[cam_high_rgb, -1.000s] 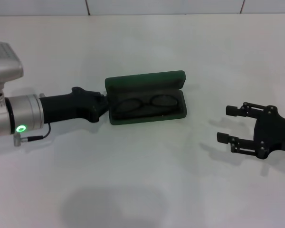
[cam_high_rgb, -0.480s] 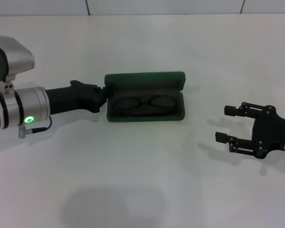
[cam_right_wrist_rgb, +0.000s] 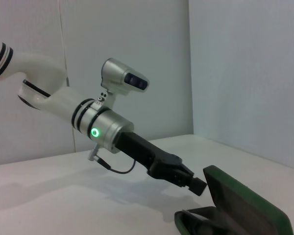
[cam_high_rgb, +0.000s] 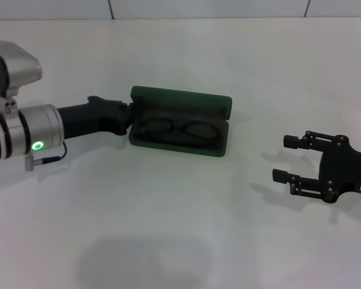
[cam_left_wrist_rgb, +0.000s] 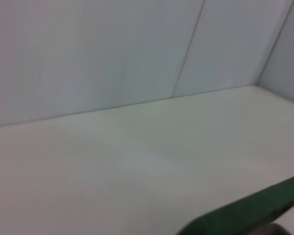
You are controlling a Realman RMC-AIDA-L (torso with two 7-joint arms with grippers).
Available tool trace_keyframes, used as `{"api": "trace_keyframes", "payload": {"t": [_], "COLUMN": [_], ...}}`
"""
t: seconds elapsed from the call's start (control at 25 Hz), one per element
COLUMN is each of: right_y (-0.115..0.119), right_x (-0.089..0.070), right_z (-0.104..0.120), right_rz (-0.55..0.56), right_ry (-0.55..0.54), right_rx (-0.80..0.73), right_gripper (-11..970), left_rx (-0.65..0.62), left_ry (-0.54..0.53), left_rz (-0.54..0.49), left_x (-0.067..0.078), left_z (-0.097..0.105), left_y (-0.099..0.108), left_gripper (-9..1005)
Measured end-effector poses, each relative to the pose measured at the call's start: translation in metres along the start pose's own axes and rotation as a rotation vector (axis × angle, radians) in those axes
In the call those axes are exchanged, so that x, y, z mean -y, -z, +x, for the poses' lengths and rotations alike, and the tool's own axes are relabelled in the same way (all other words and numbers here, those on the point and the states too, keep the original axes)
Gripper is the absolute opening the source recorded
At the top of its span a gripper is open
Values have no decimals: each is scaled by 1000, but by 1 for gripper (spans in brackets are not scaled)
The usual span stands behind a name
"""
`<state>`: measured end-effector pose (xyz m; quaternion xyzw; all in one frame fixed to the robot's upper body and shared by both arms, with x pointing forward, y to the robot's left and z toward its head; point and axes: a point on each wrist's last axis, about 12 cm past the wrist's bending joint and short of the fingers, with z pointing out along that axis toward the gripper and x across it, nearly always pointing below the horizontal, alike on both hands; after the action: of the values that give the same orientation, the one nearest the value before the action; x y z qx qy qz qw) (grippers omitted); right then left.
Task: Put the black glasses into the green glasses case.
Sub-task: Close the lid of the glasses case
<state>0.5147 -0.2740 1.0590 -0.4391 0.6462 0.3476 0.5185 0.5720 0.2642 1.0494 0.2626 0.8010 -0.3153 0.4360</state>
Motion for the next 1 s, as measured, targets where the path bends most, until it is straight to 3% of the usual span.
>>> {"api": "trace_keyframes", "payload": {"t": [0.28, 0.48, 0.64, 0.84, 1.0], "right_y": [2, 2, 2, 1, 1], "right_x": [0, 1, 1, 1, 2], "right_z": [1, 1, 1, 1, 0], "right_rz": [9, 17, 18, 17, 20], "right_ry": [-3, -4, -4, -2, -2], "right_rx": [-1, -1, -1, 1, 3], "right_gripper": [691, 692, 691, 691, 692], "left_rx": [36, 86, 93, 63, 37], "left_ry": [142, 152, 197, 227, 227], "left_rz": [134, 120, 89, -36, -139], "left_x": [7, 16, 16, 15, 19], "left_z": [-12, -34, -53, -76, -78], "left_y": [30, 36, 18, -12, -34], "left_gripper": [104, 106, 107, 108, 109]}}
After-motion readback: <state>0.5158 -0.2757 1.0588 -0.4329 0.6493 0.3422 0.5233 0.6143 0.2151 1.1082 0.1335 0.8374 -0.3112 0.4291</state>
